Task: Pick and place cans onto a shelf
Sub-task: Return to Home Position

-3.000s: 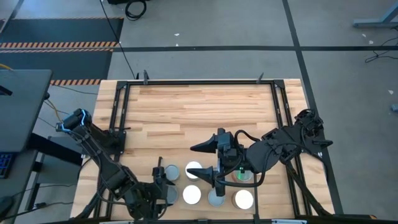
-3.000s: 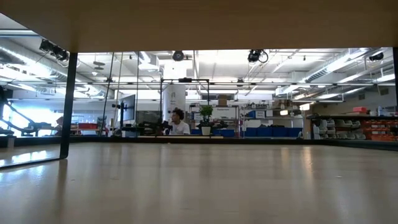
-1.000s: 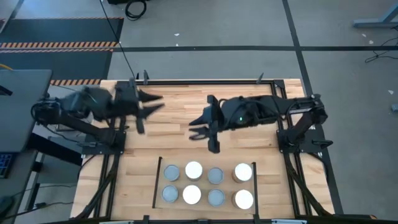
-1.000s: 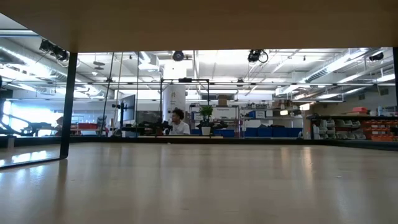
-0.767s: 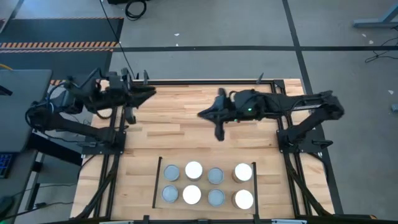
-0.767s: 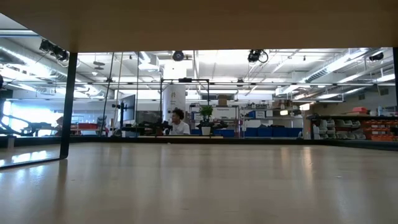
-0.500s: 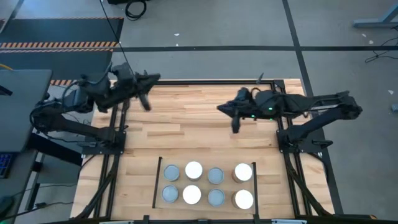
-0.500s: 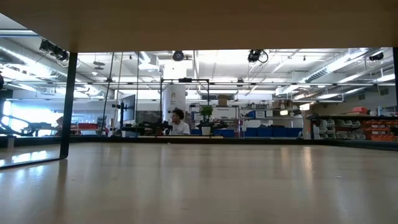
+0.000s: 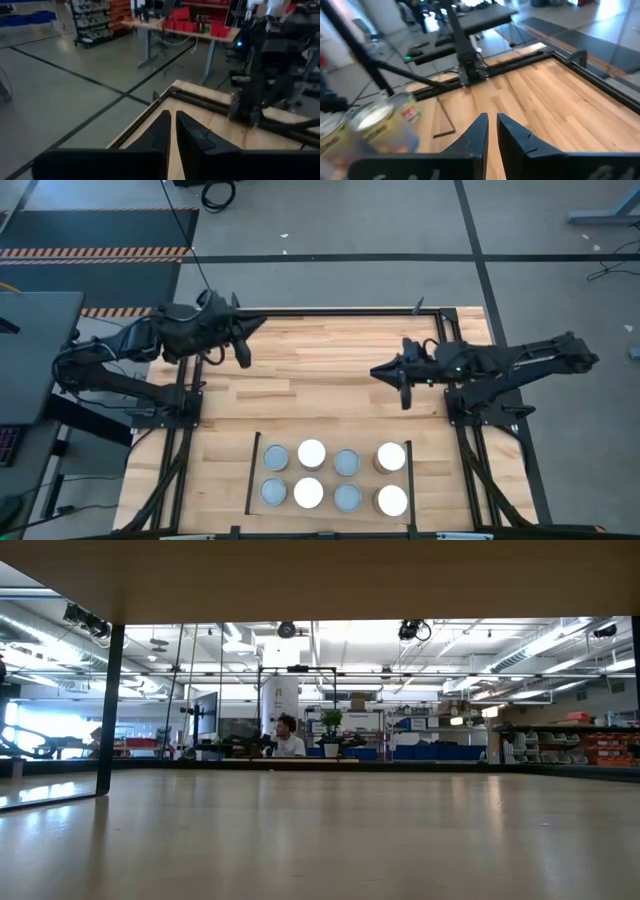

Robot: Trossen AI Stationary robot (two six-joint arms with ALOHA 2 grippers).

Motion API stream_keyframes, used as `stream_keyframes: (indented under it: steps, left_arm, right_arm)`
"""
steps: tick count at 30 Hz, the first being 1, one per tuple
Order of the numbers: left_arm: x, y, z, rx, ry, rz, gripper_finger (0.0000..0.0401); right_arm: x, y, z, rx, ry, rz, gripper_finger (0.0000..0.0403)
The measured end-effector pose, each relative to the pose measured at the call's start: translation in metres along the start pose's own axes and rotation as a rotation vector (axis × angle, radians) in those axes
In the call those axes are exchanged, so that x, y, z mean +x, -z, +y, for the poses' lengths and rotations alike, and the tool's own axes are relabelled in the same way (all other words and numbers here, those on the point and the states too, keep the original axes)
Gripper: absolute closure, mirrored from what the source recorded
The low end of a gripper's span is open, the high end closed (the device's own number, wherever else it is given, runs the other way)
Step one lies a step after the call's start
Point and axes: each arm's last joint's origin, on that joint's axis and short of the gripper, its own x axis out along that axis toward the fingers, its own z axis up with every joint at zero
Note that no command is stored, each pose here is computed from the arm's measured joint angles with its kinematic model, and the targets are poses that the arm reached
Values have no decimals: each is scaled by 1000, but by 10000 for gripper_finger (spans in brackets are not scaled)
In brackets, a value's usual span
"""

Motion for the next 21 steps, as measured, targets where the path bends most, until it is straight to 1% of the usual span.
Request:
stream_keyframes:
  steps: [2,4,6,9,11,12,14,17,19,21]
  left_arm:
    - [-3,2,0,10,2,15,366]
    - [-12,2,3,44,4,21,367]
    - [-20,-1,6,73,15,3,370]
    - [-21,0,6,138,20,5,371]
    - [-18,1,6,140,13,20,370]
    - [-16,2,5,106,12,23,368]
    - [-15,2,3,62,51,32,366]
    - [-19,5,-6,84,128,29,365]
    - [-25,16,-9,96,138,17,367]
    - [-30,35,-8,71,128,13,368]
  right_arm:
    - [-10,6,-2,-19,-32,-34,359]
    - [-27,4,-3,-48,-97,-105,359]
    - [-46,0,-8,-40,-139,-176,359]
    - [-69,2,-19,-7,-139,-253,357]
    - [-79,7,-24,-14,-144,-292,357]
    - [-82,10,-25,-27,-151,-314,357]
    - [-86,16,-28,-70,-164,-378,358]
    - [-89,23,-28,-166,-235,-526,359]
    - [-87,31,-28,-224,-282,-600,359]
    - [-83,42,-31,-234,-294,-628,359]
